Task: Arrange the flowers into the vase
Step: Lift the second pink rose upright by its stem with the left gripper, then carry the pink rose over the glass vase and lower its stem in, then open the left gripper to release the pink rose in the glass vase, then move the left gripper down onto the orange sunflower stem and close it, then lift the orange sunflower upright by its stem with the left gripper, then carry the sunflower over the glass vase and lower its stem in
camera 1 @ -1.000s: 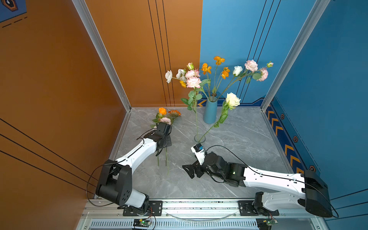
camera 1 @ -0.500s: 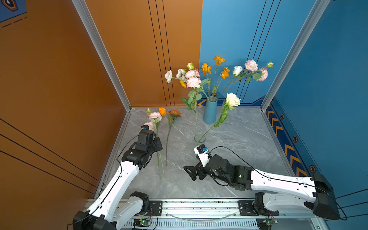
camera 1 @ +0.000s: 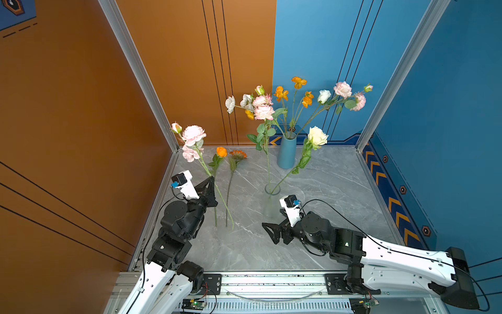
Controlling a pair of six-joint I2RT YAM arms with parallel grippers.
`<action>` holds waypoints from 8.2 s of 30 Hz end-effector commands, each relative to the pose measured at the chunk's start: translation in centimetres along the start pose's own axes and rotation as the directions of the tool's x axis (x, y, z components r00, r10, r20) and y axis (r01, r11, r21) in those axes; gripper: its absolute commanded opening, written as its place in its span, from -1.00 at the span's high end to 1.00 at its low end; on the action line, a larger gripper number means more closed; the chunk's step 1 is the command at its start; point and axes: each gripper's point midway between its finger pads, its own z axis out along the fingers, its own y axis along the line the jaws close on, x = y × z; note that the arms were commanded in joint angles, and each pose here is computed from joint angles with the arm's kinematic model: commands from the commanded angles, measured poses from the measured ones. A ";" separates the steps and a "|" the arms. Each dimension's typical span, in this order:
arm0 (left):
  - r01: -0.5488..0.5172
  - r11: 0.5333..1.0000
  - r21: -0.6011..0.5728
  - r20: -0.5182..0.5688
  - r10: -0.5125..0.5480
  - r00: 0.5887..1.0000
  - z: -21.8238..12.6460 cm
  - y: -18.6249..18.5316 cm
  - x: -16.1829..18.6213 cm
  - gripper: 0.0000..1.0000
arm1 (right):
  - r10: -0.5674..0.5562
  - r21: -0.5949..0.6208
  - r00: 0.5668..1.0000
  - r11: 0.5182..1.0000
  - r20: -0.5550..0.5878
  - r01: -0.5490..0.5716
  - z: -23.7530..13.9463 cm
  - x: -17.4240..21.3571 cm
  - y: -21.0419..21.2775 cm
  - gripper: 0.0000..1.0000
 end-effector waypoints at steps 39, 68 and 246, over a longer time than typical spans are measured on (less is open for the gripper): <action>-0.324 0.880 0.346 0.393 0.178 0.902 7.7 -16.1 7.3 1.00 | 0.065 0.148 0.997 0.987 -0.030 -0.060 -3.8 0.4 -7.1 -1.00; -0.384 0.871 0.308 0.179 0.343 0.922 7.8 -13.0 18.2 0.96 | 0.090 0.129 0.994 0.988 -0.062 -0.081 -1.4 1.3 -6.7 -1.00; -0.519 0.849 0.092 0.653 0.342 0.676 1.9 -19.7 -3.8 1.00 | 0.119 0.170 0.990 0.977 0.076 -0.131 -6.1 1.9 -7.8 -1.00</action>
